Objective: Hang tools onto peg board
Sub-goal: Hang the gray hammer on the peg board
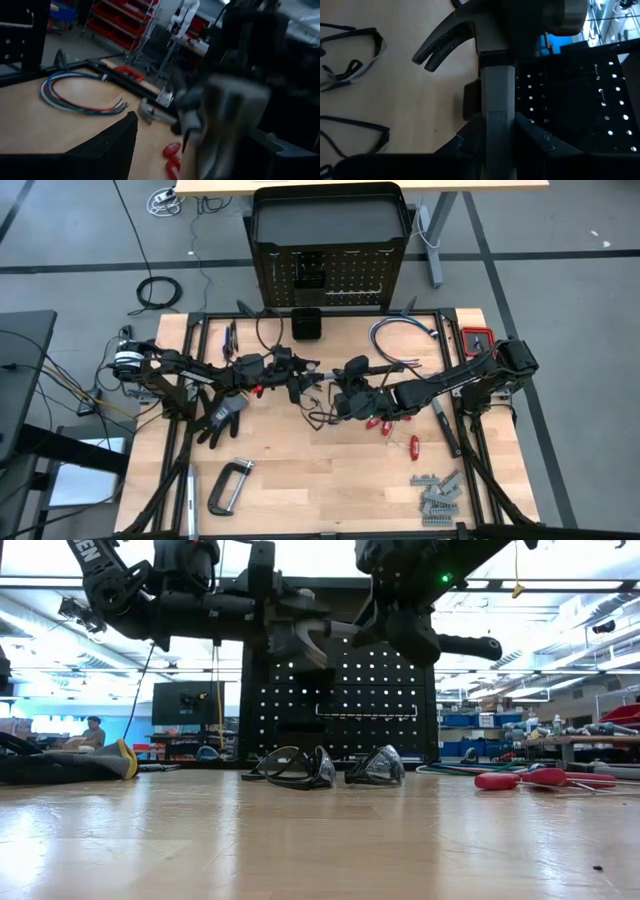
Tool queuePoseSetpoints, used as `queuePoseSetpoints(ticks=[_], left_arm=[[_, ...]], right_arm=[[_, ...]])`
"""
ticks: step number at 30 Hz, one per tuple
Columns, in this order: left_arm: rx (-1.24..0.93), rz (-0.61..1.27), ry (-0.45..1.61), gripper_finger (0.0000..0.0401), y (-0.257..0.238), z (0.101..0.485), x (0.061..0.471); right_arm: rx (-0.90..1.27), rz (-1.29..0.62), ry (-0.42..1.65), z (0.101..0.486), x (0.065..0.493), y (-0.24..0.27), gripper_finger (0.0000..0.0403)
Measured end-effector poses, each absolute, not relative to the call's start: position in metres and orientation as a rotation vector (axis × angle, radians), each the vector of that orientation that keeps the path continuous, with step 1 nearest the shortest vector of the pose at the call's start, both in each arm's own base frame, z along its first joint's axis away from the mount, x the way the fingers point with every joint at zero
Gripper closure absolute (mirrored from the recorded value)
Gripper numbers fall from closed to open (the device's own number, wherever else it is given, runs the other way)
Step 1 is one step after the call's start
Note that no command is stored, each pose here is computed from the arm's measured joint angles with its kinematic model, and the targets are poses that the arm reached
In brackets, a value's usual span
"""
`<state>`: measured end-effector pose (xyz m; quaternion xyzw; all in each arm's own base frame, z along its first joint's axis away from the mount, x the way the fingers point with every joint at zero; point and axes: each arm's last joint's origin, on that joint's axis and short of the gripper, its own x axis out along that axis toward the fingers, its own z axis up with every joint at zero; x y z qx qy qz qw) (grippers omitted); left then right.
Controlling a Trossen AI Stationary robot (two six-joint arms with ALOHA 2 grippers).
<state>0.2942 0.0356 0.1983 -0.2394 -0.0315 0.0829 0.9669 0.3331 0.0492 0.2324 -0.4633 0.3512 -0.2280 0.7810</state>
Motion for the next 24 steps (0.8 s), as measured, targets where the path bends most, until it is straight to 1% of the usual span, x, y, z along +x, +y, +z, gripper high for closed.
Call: queuePoseSetpoints(ticks=[6,9,10,12,15,16,22,24], left_arm=[[-0.473,0.19,-0.026,0.0137,0.036,0.194,0.294],[-0.453,0.19,-0.022,0.016,0.036,0.194,0.294],[-0.447,0.189,-0.023,0.0175,0.036,0.194,0.294],[-0.443,0.18,-0.031,0.022,0.035,0.195,0.294],[-0.422,0.164,-0.041,0.0312,0.035,0.197,0.294],[-0.419,0.165,-0.046,0.032,0.035,0.197,0.294],[-0.424,0.141,-0.023,0.0318,0.034,0.199,0.292],[-0.407,0.146,0.003,0.0318,0.033,0.204,0.288]], right_arm=[[-1.008,-0.537,0.765,0.233,0.332,0.049,0.0313],[-1.0,-0.541,0.761,0.234,0.333,0.049,0.0312],[-0.993,-0.536,0.756,0.234,0.333,0.049,0.0312],[-0.958,-0.528,0.739,0.234,0.333,0.049,0.0311],[-0.908,-0.53,0.721,0.233,0.333,0.049,0.0305],[-0.901,-0.531,0.721,0.233,0.333,0.049,0.0303],[-0.771,-0.493,0.694,0.231,0.331,0.054,0.0281],[-0.741,-0.463,0.679,0.236,0.325,0.06,0.0273]])
